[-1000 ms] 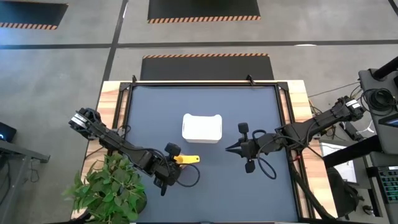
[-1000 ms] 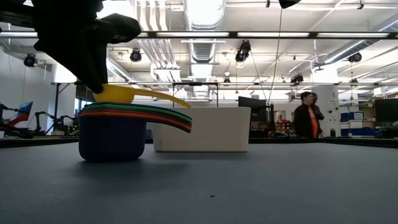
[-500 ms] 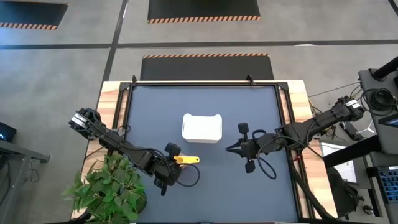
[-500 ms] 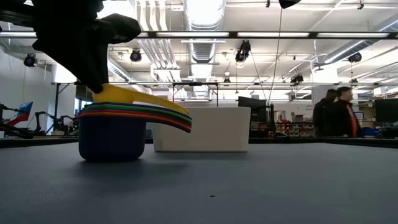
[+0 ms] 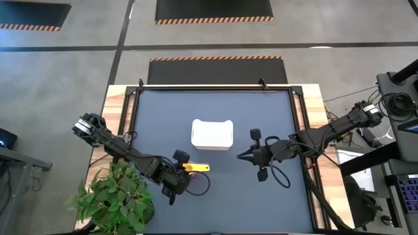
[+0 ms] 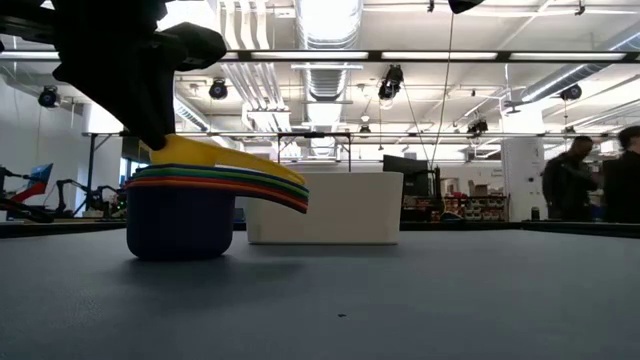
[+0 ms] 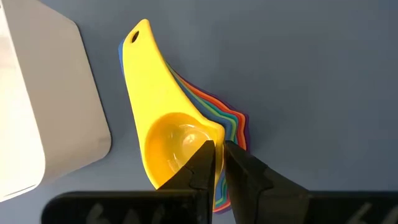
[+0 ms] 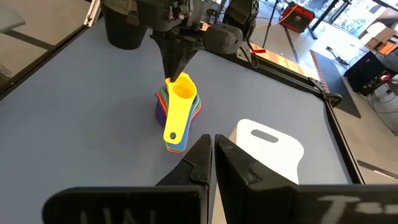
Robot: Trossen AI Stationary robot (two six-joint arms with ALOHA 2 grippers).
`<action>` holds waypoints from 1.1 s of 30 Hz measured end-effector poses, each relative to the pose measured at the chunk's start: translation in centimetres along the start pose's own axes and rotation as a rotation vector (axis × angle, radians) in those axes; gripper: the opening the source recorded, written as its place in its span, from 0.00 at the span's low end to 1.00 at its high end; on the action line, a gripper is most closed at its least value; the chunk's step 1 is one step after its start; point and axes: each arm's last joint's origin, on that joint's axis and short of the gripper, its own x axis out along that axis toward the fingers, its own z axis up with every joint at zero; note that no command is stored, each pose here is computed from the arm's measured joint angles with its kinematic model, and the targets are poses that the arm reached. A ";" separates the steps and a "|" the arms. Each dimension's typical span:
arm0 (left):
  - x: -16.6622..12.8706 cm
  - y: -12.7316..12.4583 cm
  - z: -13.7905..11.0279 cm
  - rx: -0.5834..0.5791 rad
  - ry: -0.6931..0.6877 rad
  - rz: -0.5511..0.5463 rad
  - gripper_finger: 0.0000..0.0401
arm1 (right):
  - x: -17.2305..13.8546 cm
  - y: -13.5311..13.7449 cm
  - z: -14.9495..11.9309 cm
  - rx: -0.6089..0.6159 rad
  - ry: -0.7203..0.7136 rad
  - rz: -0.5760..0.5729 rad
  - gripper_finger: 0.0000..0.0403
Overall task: Nest measuring cups in basket
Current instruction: Stack the yellow measuring cup on the dark blue measuring cup
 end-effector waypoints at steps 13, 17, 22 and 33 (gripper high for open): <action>0.1 0.4 0.1 -0.034 -0.003 0.004 0.04 | 0.0 0.0 0.0 -0.005 0.000 0.000 0.02; 0.2 0.5 0.1 -0.042 -0.001 0.006 0.04 | 0.0 0.0 0.0 -0.005 0.000 0.000 0.02; 0.2 0.5 0.1 -0.045 -0.001 0.006 0.04 | 0.0 0.0 0.0 -0.005 0.000 0.000 0.02; 0.2 0.5 0.1 -0.045 -0.002 0.003 0.07 | 0.0 0.0 0.0 -0.005 0.000 0.000 0.02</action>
